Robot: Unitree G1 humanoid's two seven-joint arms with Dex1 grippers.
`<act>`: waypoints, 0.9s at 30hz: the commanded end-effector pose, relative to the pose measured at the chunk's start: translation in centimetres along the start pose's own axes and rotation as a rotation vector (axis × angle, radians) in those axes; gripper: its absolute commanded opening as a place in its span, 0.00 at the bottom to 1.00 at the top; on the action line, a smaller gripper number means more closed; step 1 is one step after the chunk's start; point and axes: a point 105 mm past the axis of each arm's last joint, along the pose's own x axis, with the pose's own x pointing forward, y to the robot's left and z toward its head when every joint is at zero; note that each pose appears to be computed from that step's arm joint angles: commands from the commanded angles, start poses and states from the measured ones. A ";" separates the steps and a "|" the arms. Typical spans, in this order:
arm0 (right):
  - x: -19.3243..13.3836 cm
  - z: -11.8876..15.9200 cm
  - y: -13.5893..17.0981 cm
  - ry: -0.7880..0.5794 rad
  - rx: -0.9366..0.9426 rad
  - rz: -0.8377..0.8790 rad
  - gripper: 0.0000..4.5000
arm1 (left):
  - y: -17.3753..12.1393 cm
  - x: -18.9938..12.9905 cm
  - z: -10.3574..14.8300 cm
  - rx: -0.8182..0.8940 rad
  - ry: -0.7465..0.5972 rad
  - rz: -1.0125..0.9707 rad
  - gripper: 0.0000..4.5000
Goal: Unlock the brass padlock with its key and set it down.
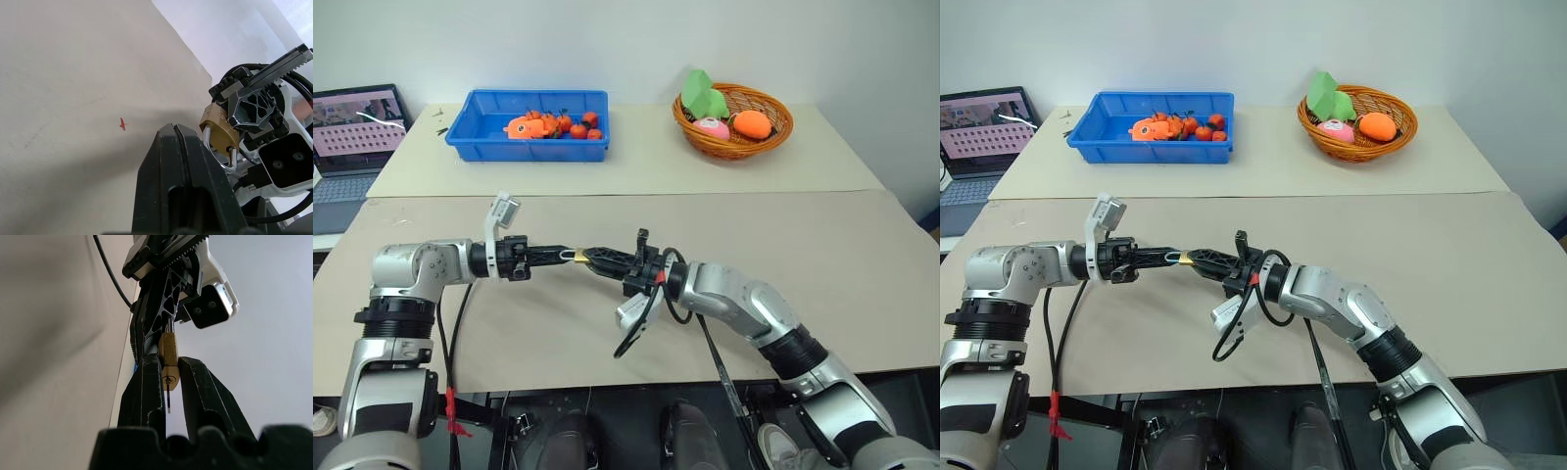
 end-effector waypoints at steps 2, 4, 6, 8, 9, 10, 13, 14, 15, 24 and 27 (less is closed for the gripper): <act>0.0 -0.1 -0.3 -0.005 -0.006 -0.011 0.02 | -1.4 0.0 1.6 0.070 -0.020 -0.044 0.01; 0.0 -0.2 -0.2 -0.004 -0.004 -0.009 0.02 | -1.4 -0.1 1.6 0.071 -0.021 -0.041 0.01; 0.0 -0.3 0.0 -0.001 -0.004 -0.002 0.02 | -1.4 -0.1 1.7 0.072 -0.024 -0.039 0.01; -0.1 -0.4 0.3 0.003 0.001 0.003 0.02 | -1.4 -0.1 1.7 0.073 -0.025 -0.038 0.01; -0.1 -0.5 0.5 0.006 0.001 0.009 0.02 | -1.4 0.0 1.8 0.072 -0.028 -0.038 0.01; -0.2 -0.6 0.7 0.008 0.001 0.013 0.02 | -1.4 0.0 1.8 0.072 -0.030 -0.037 0.01; -0.3 -1.2 1.0 0.030 0.006 0.021 0.02 | -1.3 0.0 1.9 0.074 -0.031 -0.032 0.01; -0.3 -1.4 0.9 0.035 0.005 0.020 0.02 | -1.3 0.1 1.9 0.076 -0.031 -0.030 0.01; -0.2 -1.6 0.7 0.039 0.004 0.014 0.02 | -1.3 0.1 1.9 0.077 -0.033 -0.027 0.01; 0.2 -2.2 -0.4 0.049 -0.006 -0.016 0.02 | -1.1 0.0 2.1 0.086 -0.035 -0.009 0.01; 0.2 -2.2 -0.4 0.050 -0.010 -0.019 0.02 | -1.2 0.1 2.2 0.089 -0.034 -0.010 0.01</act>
